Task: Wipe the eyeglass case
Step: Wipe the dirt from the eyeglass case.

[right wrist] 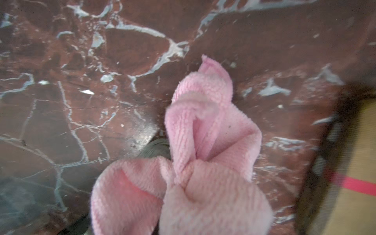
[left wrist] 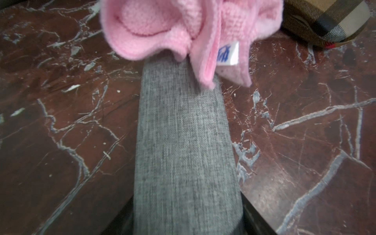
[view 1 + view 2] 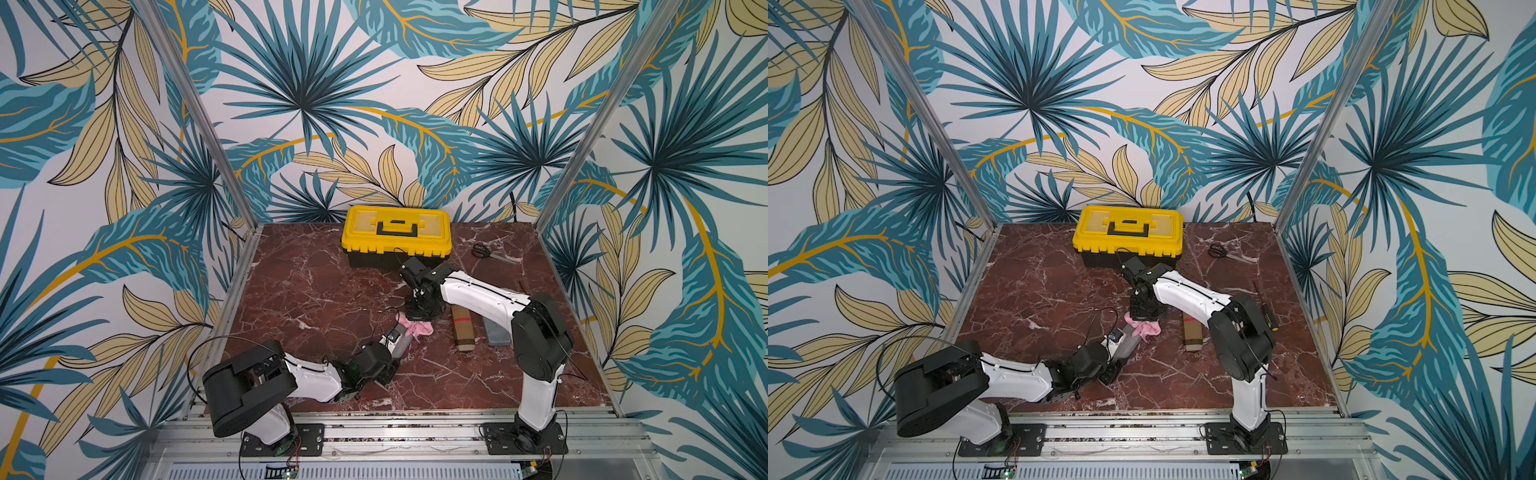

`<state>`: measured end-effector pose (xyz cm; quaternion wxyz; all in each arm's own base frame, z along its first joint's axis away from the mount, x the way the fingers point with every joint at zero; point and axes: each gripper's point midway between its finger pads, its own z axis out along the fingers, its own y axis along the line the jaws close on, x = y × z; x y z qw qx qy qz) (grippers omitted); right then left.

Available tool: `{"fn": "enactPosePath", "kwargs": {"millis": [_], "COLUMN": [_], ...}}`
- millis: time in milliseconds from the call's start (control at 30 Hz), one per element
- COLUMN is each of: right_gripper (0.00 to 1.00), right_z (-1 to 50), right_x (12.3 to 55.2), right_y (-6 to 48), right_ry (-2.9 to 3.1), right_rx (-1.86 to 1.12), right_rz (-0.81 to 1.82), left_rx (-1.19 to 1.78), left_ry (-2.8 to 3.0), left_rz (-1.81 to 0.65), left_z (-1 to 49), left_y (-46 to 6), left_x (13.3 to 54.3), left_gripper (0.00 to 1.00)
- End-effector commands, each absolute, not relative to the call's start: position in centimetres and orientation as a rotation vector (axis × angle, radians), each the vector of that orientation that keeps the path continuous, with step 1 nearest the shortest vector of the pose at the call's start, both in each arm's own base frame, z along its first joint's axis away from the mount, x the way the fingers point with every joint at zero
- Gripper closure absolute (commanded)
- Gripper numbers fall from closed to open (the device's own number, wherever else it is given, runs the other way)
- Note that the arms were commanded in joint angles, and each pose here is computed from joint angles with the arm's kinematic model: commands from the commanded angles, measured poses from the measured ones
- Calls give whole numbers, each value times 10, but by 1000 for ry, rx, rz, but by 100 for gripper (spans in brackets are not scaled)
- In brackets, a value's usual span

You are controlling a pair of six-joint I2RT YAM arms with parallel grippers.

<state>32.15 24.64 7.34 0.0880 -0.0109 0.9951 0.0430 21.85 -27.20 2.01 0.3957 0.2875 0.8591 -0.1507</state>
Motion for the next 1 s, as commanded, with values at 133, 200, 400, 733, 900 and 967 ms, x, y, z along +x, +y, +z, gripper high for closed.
{"fn": "enactPosePath", "kwargs": {"millis": [133,200,400,733,900,967], "right_gripper": [100,100,100,100,100,100], "right_z": [86,79,49,66,54,50], "right_x": [265,263,312,323,319,304], "right_y": [307,319,227,213,220,231], "right_ry": [3057,3054,3041,2991,3014,3038], "right_rx": [-91,-7,170,148,196,203], "right_rz": [556,706,194,130,172,237], "left_rx": [730,717,702,688,696,690], "left_ry": [2181,2184,2188,2214,2229,2230], "left_rz": [-394,-395,-439,-434,-429,-432], "left_z": [14,14,15,12,11,11], "left_y": [-266,-265,-268,-269,-270,-270], "left_x": [215,216,214,217,216,216], "left_gripper": [57,59,62,65,67,67]}}
